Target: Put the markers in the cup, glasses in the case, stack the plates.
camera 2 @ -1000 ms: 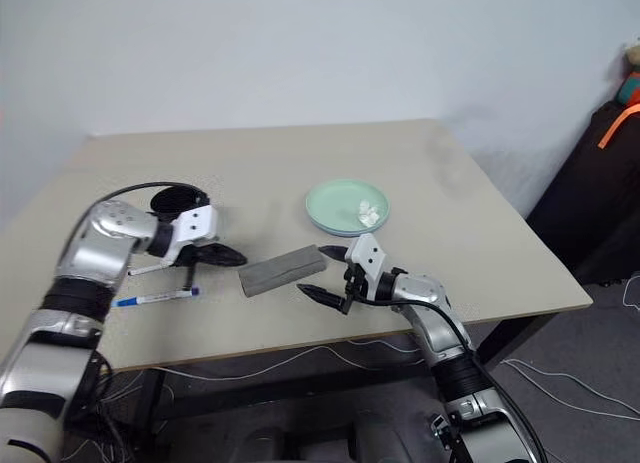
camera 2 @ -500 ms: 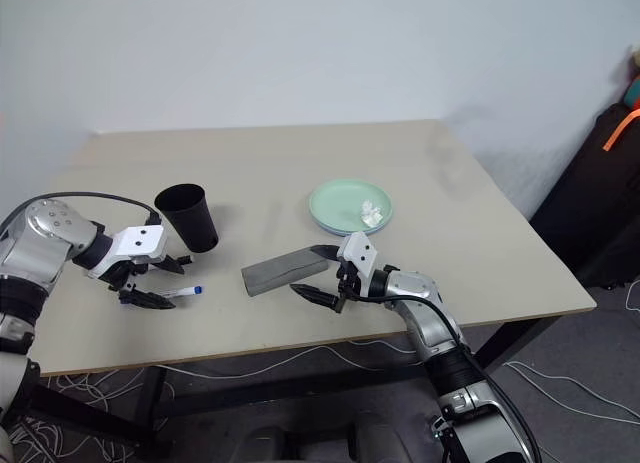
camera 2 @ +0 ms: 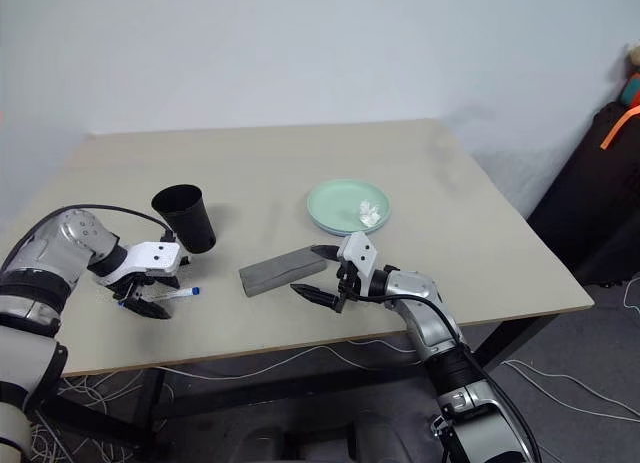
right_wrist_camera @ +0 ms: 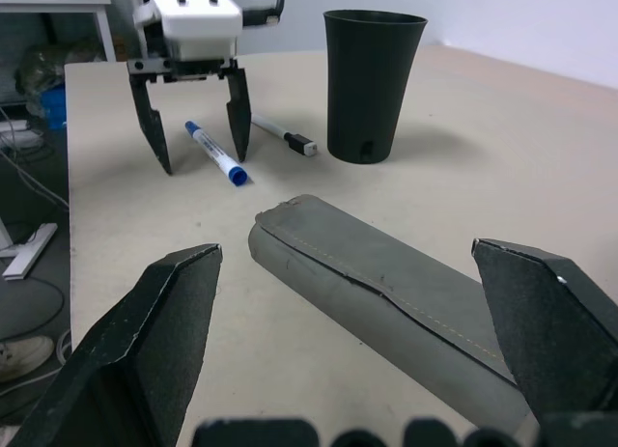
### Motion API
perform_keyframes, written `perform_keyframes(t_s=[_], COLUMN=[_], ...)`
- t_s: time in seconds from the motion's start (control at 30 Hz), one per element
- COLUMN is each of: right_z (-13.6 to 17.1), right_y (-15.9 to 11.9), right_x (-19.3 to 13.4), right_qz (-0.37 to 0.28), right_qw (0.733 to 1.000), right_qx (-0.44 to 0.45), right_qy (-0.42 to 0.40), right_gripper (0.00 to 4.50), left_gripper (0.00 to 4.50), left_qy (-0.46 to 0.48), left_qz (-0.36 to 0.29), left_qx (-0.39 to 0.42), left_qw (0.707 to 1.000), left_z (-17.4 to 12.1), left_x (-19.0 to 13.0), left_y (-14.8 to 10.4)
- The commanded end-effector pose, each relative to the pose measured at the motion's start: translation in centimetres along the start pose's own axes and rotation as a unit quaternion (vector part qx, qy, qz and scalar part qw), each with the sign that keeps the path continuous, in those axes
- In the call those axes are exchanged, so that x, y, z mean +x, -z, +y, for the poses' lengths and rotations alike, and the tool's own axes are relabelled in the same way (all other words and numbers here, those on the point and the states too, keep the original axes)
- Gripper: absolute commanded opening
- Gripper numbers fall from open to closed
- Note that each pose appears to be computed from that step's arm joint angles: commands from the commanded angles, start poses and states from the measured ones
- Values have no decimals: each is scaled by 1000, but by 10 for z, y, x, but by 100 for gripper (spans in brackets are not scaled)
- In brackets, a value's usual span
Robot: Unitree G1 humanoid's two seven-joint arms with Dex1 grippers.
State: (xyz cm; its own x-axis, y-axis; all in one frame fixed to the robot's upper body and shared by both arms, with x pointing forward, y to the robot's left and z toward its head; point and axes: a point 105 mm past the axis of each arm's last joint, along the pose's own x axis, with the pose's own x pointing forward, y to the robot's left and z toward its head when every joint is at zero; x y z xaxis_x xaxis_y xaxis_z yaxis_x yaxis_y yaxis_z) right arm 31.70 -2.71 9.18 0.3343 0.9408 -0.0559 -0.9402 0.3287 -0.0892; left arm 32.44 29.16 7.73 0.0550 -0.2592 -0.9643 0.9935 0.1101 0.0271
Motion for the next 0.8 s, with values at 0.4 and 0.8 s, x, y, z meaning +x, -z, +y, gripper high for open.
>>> perform_keyframes(t_s=[0.4,0.8], right_z=[-6,-3], right_y=[-15,-14], right_x=[1,-2], right_qz=[-18,-13], right_qw=[1000,1000], right_qx=[-20,-18], right_qy=[5,-5], right_gripper=[450,450], left_gripper=[25,7], left_qy=[-26,-101], left_qz=[-15,-348], left_qx=[8,21], left_qw=[1000,932], left_z=[10,24], left_x=[-10,-75], left_y=[-6,-113])
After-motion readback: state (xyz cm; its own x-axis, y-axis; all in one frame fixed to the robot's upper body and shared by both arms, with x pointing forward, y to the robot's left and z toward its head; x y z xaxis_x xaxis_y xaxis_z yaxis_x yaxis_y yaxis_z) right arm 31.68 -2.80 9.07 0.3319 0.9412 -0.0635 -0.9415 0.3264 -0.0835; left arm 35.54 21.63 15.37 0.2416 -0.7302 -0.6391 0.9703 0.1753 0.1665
